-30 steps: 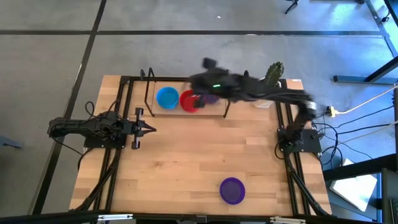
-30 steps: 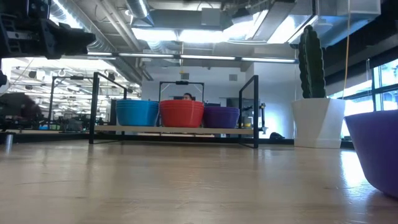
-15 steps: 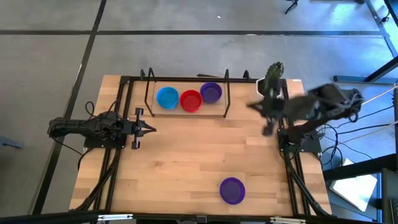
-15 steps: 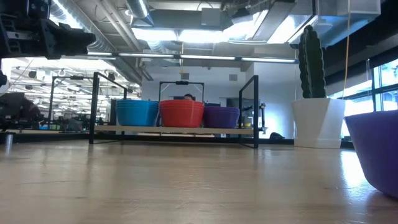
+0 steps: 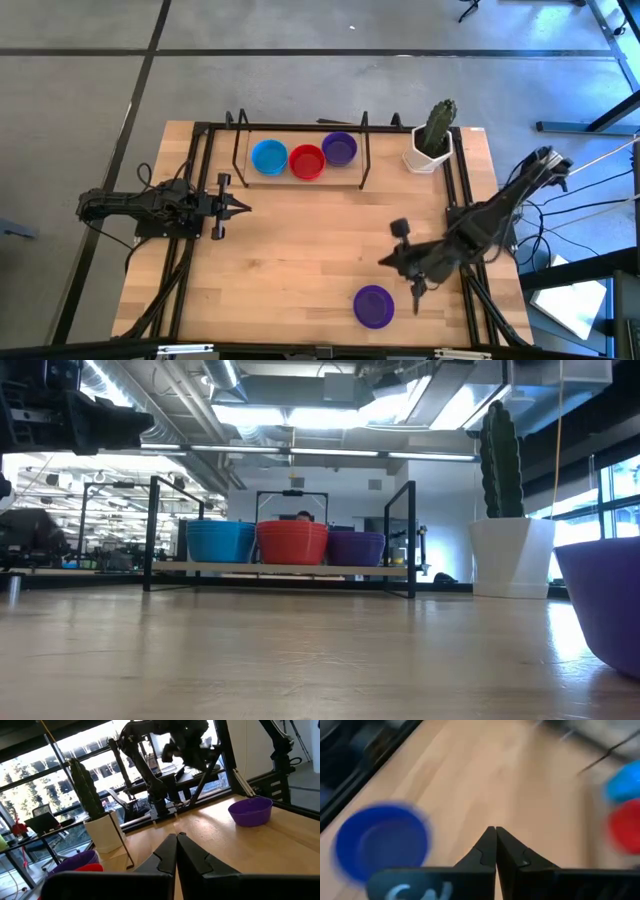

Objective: Pick & Place Mini bowls
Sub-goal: Stack the violet bowl on top of the violet bowls on the shelf

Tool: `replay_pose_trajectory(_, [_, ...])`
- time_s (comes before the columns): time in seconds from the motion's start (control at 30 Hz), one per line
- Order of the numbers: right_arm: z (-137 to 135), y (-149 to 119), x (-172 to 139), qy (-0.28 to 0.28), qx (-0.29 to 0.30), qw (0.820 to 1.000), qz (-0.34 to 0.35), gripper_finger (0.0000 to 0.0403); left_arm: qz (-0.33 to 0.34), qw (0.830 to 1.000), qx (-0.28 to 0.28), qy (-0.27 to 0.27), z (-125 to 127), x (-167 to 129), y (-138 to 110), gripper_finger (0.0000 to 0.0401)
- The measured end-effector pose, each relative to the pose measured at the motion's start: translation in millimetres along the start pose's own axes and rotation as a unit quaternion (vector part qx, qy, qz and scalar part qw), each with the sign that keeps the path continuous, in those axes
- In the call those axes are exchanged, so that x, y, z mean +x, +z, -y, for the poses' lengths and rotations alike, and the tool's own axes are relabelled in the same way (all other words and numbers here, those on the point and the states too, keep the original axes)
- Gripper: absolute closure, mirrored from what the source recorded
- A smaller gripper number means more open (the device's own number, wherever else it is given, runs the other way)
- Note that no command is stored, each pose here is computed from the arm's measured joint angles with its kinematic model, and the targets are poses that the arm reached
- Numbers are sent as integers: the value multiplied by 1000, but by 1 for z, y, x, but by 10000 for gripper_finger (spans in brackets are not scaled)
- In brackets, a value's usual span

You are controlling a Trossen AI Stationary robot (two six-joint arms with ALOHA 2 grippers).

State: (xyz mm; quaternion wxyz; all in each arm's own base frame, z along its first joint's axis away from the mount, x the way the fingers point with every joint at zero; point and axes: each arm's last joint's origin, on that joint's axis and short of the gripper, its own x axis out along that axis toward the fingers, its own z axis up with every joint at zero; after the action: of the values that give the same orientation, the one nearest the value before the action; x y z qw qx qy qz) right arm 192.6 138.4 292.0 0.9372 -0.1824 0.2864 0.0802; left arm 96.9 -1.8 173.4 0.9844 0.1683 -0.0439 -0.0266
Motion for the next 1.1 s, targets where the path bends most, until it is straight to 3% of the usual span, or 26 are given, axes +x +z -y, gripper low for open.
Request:
replay_pose_trajectory(0.1, [-11,-15,14,59,24,997,-32,397,0,1000,0,0,0,0,0,397])
replay_pose_trajectory(0.27, [-22,-18,32,87,92,989,-82,361,0,1000,0,0,0,0,0,395])
replay_pose_trajectory(0.37, [-30,-8,44,109,106,983,-104,314,0,1000,0,0,0,0,0,393])
replay_pose_trajectory(0.6, [-40,2,87,98,88,967,-218,183,0,1000,-3,0,0,0,0,397])
replay_pose_trajectory(0.77, [-39,5,117,122,90,953,-261,122,0,1000,-6,0,0,0,0,394])
replay_pose_trajectory(1.1, [-37,-14,150,146,89,931,-322,102,-8,1000,-6,-2,0,0,-1,397])
